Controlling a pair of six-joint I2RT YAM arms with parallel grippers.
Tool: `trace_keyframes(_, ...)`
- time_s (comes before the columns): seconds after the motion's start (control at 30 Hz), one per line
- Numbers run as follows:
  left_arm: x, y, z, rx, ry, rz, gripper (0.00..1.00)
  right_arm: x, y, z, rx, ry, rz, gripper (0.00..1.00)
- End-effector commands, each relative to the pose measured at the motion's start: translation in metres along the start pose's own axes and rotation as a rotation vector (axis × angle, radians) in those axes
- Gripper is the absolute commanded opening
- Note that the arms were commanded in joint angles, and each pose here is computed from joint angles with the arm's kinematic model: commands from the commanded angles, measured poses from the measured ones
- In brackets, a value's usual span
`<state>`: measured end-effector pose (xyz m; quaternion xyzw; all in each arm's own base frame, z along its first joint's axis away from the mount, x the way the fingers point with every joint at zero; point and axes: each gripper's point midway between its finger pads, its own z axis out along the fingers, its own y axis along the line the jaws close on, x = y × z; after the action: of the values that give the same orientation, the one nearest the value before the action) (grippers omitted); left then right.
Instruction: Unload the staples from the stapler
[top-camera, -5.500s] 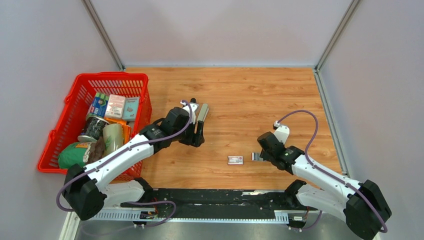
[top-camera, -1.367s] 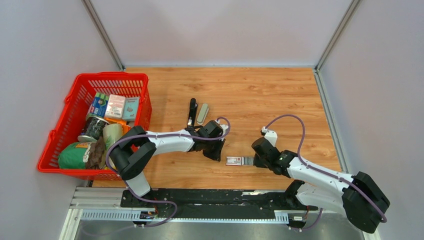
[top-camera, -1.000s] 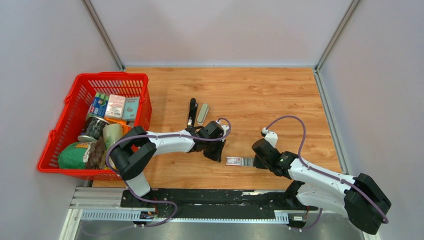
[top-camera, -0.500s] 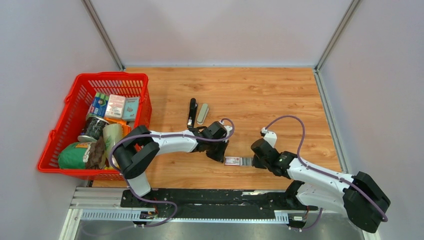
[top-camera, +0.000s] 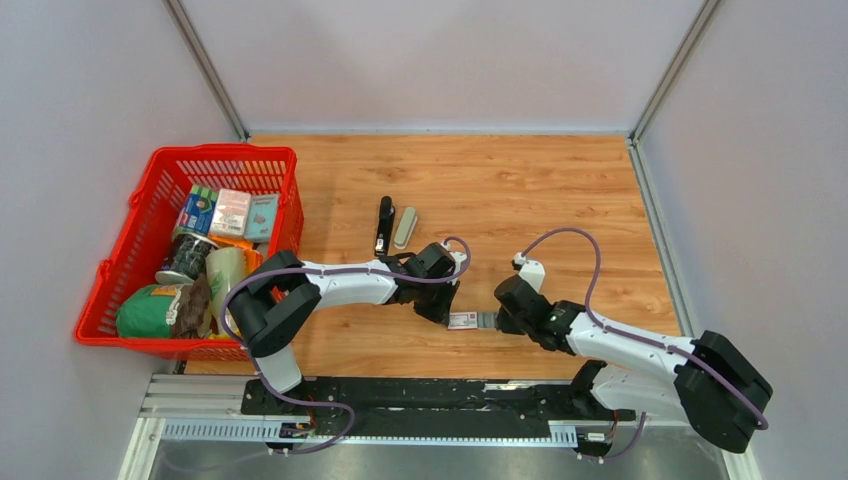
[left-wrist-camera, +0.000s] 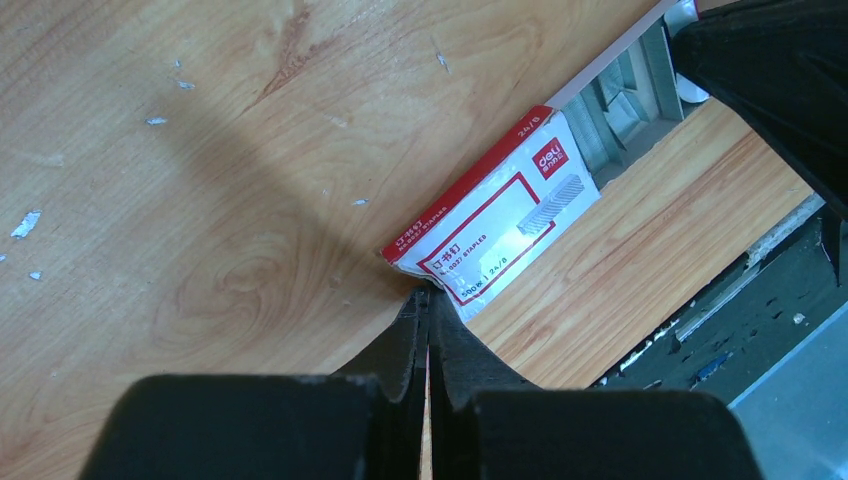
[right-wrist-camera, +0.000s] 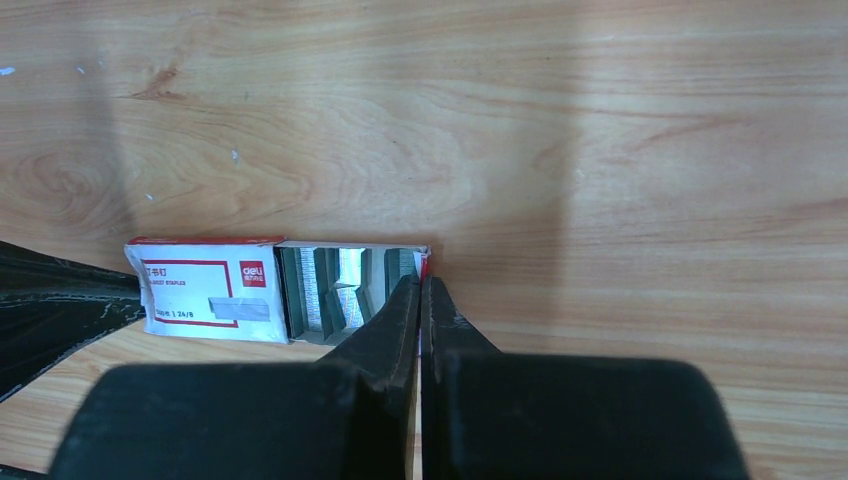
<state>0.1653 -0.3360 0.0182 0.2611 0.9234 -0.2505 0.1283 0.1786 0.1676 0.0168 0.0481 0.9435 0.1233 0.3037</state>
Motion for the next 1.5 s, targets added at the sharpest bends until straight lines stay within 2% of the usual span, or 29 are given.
trace_keyframes(0.0,-0.004,-0.005,0.002,0.009,-0.009,0.007,0.0,0.011,0.005,0.001,-0.019,0.045,-0.023,0.0)
trace_keyframes(0.97,-0.001,-0.005,-0.001,0.005,-0.02,0.007,0.0,0.023,0.054,0.007,-0.111,0.085,-0.058,0.0)
trace_keyframes(1.47,0.001,-0.005,-0.003,0.006,-0.025,0.008,0.0,0.002,0.035,-0.01,-0.033,0.007,-0.062,0.2)
